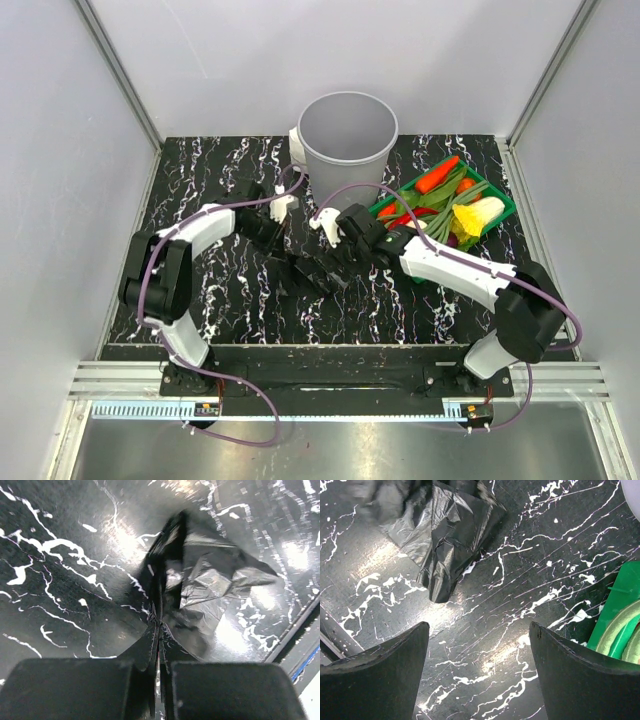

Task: Put the trash bags into the trash bin

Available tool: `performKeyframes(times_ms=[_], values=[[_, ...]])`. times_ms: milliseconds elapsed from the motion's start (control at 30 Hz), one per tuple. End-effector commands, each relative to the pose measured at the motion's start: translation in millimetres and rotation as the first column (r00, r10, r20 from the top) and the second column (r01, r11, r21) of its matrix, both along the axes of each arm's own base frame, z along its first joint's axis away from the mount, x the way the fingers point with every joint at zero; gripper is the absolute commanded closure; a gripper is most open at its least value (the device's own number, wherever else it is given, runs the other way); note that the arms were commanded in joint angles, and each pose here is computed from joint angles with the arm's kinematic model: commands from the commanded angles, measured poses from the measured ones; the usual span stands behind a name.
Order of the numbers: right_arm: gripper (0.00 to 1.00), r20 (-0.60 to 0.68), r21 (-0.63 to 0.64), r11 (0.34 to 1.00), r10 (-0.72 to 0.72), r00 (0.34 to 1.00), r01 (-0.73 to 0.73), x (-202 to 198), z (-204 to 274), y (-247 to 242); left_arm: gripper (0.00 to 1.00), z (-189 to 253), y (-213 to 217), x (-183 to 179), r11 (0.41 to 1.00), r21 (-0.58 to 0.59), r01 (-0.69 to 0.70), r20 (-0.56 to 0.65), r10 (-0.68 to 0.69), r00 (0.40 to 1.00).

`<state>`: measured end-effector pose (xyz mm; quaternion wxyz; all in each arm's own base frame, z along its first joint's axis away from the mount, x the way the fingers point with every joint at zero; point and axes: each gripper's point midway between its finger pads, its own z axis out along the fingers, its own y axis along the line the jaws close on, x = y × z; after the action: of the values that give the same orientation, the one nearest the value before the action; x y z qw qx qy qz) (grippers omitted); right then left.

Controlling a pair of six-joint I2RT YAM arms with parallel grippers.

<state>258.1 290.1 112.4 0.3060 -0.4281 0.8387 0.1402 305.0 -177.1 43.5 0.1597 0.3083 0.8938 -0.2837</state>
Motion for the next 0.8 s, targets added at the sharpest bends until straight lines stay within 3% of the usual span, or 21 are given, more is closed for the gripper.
performKeyframes(times_ms=[0, 400, 767], values=[[0.13, 0.040, 0.004, 1.000, -0.001, 0.999, 0.001, 6.5, 16.2, -7.0, 1.00, 65.8, -13.0, 2.0, 0.994, -0.105, 0.043, 0.135, -0.028, 0.990], [0.13, 0.018, -0.004, 1.000, -0.025, 1.000, 0.025, 15.1, 9.9, -14.1, 1.00, 121.3, -18.7, -11.4, 0.982, -0.129, 0.136, 0.237, -0.103, 0.966], [0.13, 0.048, 0.009, 0.999, -0.050, 0.998, 0.050, 33.0, 16.5, -16.4, 1.00, 150.0, 5.0, -35.4, 0.967, -0.001, 0.255, 0.361, -0.237, 0.902]])
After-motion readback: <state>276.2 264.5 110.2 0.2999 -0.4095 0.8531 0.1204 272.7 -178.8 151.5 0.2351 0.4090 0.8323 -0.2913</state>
